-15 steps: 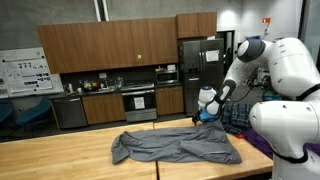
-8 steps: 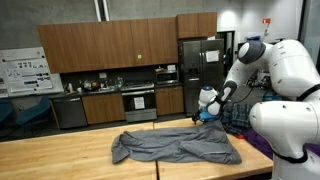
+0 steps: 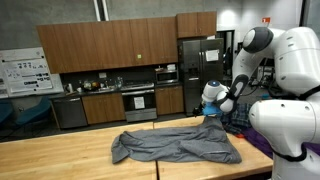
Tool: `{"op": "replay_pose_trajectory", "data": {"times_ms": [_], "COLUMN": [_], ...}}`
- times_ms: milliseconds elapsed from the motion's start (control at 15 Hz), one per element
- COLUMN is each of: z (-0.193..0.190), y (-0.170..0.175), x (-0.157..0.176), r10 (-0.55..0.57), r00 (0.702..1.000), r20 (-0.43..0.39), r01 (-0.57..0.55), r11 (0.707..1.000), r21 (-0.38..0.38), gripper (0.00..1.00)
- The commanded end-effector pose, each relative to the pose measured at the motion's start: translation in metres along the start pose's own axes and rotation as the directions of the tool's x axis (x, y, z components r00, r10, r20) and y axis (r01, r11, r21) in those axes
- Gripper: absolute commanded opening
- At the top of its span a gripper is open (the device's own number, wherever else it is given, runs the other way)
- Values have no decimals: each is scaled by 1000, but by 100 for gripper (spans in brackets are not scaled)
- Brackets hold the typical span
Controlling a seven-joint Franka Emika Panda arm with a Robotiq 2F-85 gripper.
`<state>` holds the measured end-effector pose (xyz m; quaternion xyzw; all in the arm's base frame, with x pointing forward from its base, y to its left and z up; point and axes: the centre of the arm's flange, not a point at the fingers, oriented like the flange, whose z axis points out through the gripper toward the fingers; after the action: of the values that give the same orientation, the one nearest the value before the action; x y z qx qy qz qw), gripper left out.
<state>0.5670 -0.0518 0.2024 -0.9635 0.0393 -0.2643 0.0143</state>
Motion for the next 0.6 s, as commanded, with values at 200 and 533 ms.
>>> {"op": "replay_pose_trajectory", "data": {"times_ms": [200,533], "z": [-85,-110], "y": [13,35], "x": [-56,-72], "r10": [-27,-91], "r00": [993,956], "r20": [113,279], "r01": [48,148], "r11": [982,971], "r21": [-182,-190], "gripper": [100,100]}}
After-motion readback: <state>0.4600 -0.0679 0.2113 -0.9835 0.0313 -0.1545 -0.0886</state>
